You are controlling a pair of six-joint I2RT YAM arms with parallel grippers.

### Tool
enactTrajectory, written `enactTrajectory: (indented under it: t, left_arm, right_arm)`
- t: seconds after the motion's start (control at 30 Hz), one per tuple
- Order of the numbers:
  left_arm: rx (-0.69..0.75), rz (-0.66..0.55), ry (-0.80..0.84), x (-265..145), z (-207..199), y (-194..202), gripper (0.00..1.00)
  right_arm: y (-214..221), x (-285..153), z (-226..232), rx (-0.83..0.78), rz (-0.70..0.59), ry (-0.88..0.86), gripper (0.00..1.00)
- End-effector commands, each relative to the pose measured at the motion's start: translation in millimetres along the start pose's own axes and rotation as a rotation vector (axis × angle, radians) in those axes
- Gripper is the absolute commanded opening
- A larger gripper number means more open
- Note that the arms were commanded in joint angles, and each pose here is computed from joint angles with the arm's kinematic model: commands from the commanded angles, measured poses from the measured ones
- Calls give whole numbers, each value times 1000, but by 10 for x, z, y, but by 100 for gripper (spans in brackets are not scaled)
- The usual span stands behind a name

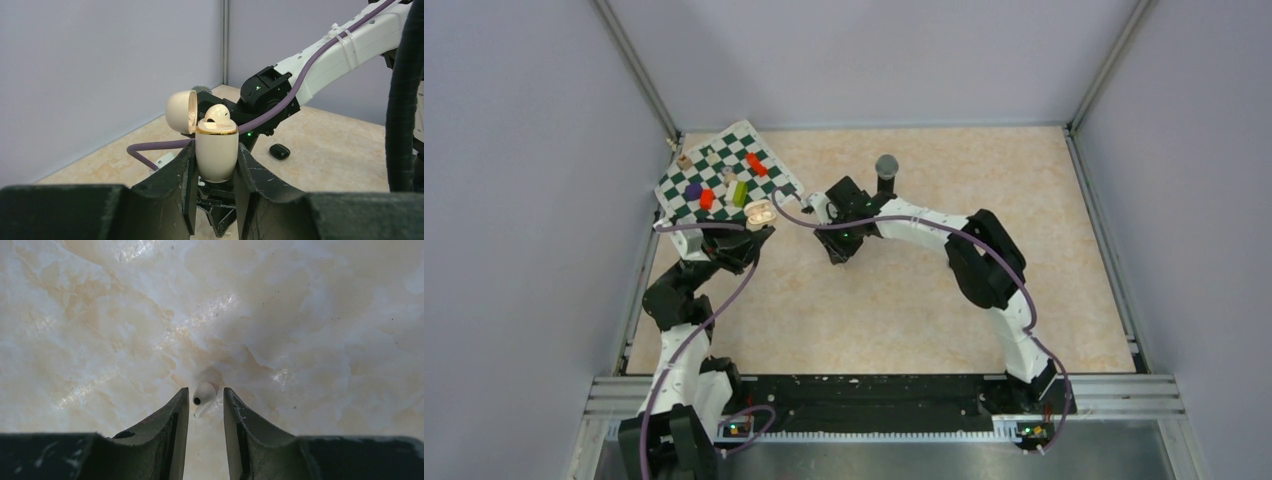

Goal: Insert the wireless bluetooth earbuds into the charging case
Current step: Pick up the earbud from the center of the board.

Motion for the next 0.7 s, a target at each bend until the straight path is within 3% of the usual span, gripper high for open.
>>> enactTrajectory:
  t: [0.0, 0.13, 0.67]
  left_arm:
    - [30, -23, 8, 14, -8, -84, 0]
    - [29, -23, 7, 14, -6, -83, 0]
    - [32, -24, 9, 14, -9, -84, 0]
  right_arm:
    - [-182, -255, 84, -76, -14, 57, 32]
    - [-163, -248, 29, -105, 61, 116, 34]
    - [-113, 2, 134, -138, 146, 130, 41]
Point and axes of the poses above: each gripper's point midway between its finger pads, its own x axis out along the fingers, its own z axis along the line the jaws close on, y = z × x, the point moved 7 cm from there along -x, back along the fingers, and after that the axes turned 13 degrees about x, right-handed, at the moved point
